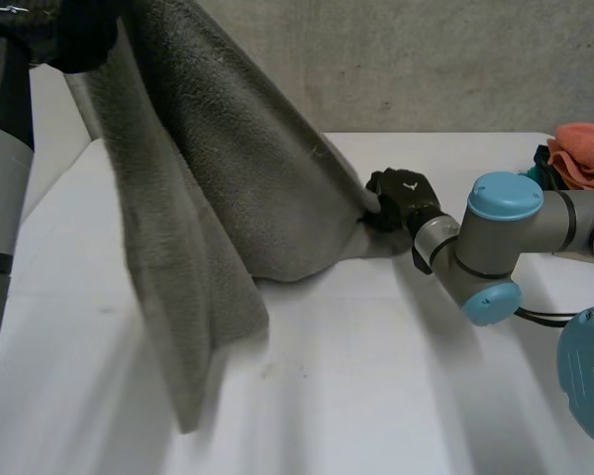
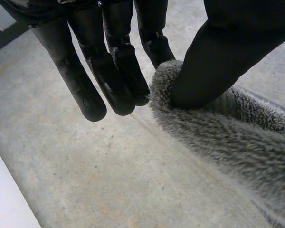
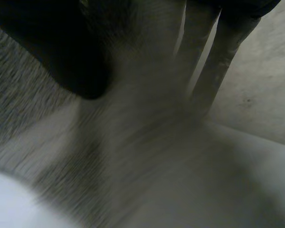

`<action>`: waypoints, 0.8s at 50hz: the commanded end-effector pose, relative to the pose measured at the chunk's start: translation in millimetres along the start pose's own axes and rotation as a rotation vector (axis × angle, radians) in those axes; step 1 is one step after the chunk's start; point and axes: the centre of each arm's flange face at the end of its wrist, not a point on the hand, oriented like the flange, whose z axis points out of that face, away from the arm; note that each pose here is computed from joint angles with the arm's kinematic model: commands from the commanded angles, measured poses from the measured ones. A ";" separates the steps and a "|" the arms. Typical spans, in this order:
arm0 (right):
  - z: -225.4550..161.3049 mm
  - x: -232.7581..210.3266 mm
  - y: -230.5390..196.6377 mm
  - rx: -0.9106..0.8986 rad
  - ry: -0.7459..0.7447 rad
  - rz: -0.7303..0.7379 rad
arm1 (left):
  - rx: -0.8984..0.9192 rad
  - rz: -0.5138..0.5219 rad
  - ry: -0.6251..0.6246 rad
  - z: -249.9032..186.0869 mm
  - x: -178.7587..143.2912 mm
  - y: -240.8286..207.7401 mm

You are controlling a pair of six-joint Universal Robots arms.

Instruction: Fold the laundry.

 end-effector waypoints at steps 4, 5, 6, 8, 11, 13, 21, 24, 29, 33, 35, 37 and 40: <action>-46.6 43.2 -83.6 -0.001 0.032 -0.153 | -0.032 0.033 -0.023 5.2 -7.4 10.9; -52.7 47.7 -93.4 0.002 0.046 -0.179 | -0.039 0.040 -0.029 6.3 -8.8 13.9; -59.8 52.3 -104.5 0.005 0.063 -0.208 | -0.045 0.048 -0.038 7.9 -11.3 16.8; -84.2 59.1 -141.2 0.018 0.102 -0.322 | -0.075 0.080 -0.069 12.8 -20.3 29.4; -115.6 50.9 -178.3 0.015 0.122 -0.472 | -0.118 0.117 -0.098 16.7 -29.9 44.8; -130.3 44.2 -191.7 0.002 0.123 -0.539 | -0.168 0.148 -0.116 18.9 -38.4 59.2; -200.4 7.7 -231.3 -0.105 0.089 -0.745 | -0.378 0.188 0.030 11.4 -29.3 113.0; -207.0 8.3 -217.3 -0.207 0.056 -0.757 | -0.522 0.186 0.135 2.3 -15.9 147.9; -191.2 19.3 -176.0 -0.373 -0.009 -0.792 | -0.772 0.173 0.278 -13.6 7.5 210.6; -166.4 33.6 -147.3 -0.460 -0.028 -0.815 | -0.864 0.203 0.335 -9.1 20.9 253.3; -144.4 44.1 -138.5 -0.451 0.002 -0.835 | -0.848 0.236 0.331 6.1 22.4 272.5; -117.8 54.5 -133.9 -0.388 0.051 -0.873 | -0.810 0.264 0.308 22.3 20.2 281.5; -89.8 63.4 -139.6 -0.262 0.125 -0.936 | -0.649 0.313 0.215 67.3 15.6 291.5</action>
